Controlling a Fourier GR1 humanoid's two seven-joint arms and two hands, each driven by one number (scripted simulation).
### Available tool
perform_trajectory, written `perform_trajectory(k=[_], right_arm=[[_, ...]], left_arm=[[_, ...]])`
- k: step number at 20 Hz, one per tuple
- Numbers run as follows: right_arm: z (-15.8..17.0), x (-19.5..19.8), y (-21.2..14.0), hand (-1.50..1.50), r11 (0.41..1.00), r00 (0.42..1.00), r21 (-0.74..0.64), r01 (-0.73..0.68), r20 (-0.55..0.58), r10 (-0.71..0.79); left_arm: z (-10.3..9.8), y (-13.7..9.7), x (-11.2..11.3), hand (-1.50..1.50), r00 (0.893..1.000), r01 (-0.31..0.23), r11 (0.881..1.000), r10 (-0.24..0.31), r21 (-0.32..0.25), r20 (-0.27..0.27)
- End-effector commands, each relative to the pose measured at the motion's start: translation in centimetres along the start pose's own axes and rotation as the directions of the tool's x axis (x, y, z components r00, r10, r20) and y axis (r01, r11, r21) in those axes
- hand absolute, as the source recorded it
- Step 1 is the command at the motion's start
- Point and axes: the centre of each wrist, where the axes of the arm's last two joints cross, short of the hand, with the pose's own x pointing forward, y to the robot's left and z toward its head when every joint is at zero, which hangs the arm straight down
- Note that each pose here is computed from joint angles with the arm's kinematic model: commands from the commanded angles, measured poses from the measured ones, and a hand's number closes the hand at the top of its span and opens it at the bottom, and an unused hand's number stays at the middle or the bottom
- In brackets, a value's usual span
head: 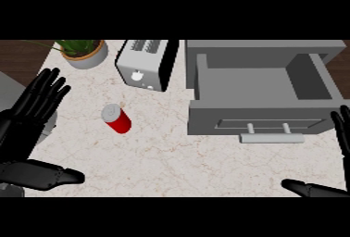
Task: Pick up the can, place it into the drawer and close the drawer
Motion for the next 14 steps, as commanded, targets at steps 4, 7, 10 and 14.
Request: perform_trajectory(k=[4, 7, 10, 14], right_arm=[[1.9, -2.0, -4.0, -1.5, 1.0, 1.0, -0.017, 0.025, -0.01, -0.025], [3.6, -0.3, -5.6, -1.5, 1.0, 1.0, -0.024, -0.002, -0.01, 0.002], [2.9, -1.3, -5.7, -1.5, 1.0, 1.0, 0.006, 0.005, -0.024, -0.005], [3.1, 0.1, -5.4, -1.5, 1.0, 1.0, -0.005, 0.009, -0.015, -0.009]], left_arm=[[1.8, 1.4, 1.4, -1.5, 1.0, 0.014, 1.0, -0.014, 0.006, -0.005], [2.7, 1.4, 2.2, -1.5, 0.999, -0.013, 1.0, 0.013, -0.019, -0.035], [2.2, 2.3, 2.7, -1.5, 0.996, -0.071, 0.997, 0.072, 0.029, -0.056], [1.8, 2.8, 2.3, -1.5, 0.989, -0.141, 0.989, 0.143, 0.053, -0.042]])
